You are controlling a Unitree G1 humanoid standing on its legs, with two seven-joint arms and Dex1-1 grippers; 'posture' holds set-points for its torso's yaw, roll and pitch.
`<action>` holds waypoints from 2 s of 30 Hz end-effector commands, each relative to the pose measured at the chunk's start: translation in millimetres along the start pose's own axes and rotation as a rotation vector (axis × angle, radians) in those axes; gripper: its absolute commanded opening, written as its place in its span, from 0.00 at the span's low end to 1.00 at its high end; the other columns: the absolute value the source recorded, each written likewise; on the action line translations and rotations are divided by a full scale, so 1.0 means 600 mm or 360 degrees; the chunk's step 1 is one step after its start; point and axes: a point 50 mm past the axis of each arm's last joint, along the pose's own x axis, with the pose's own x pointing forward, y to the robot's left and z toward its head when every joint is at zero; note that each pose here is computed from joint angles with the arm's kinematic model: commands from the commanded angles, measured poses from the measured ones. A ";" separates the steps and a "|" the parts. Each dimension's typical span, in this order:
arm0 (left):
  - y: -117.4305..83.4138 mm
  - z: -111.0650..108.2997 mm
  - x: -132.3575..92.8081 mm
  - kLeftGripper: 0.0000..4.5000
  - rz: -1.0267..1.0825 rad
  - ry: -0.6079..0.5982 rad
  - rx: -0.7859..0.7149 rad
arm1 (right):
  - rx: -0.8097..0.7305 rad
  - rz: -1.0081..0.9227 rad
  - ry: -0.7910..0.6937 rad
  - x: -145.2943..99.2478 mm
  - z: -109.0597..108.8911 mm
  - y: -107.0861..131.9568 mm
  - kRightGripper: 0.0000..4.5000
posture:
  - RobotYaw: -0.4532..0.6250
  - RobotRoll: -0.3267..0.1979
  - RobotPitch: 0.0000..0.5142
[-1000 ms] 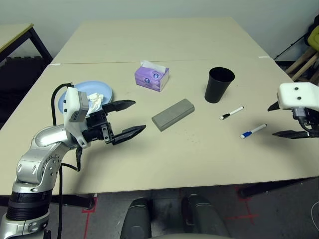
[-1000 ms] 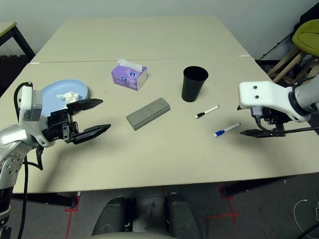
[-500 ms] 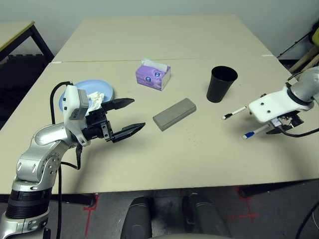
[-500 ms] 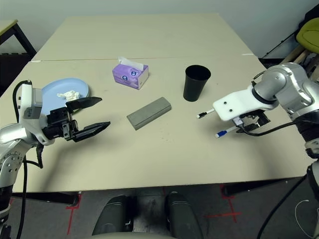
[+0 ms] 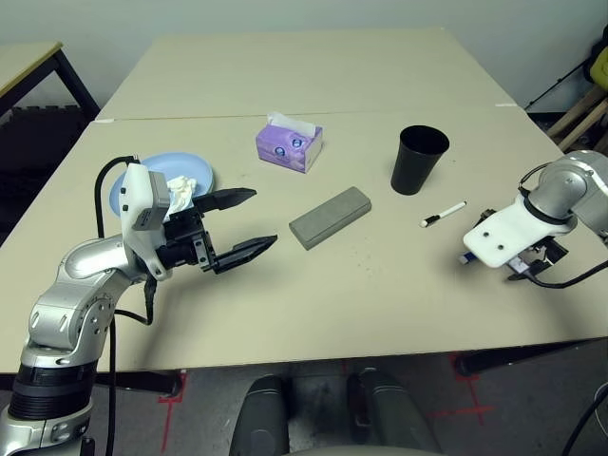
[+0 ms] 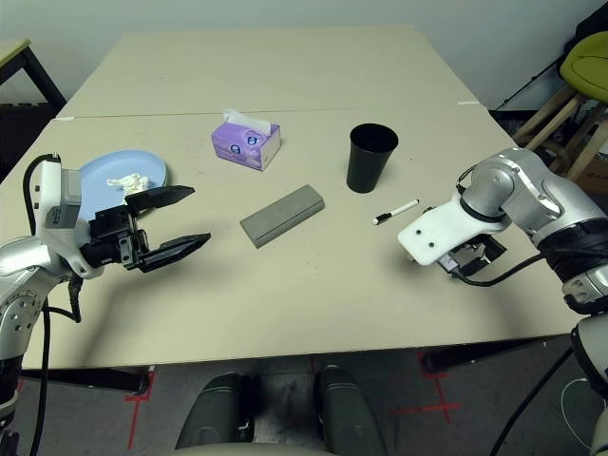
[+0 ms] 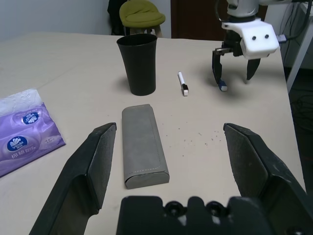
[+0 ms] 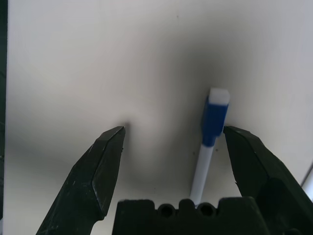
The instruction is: Organize and tidy the items on the table.
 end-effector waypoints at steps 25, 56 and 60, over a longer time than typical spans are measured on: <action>-0.001 -0.007 0.002 1.00 -0.0051 0.0044 0.0003 | 0.0039 -0.0103 -0.0014 0.014 -0.004 -0.003 0.09 | 0.48 0.62 0.22; 0.004 -0.006 0.007 1.00 -0.0072 0.0047 0.0004 | 0.0776 -0.1266 -0.1651 -0.220 0.075 -0.103 0.09 | 0.45 0.62 0.23; 0.005 -0.006 0.007 1.00 -0.0071 0.0048 0.0006 | 0.0778 -0.1592 -0.1772 -0.229 0.070 -0.124 0.09 | 0.45 0.62 0.22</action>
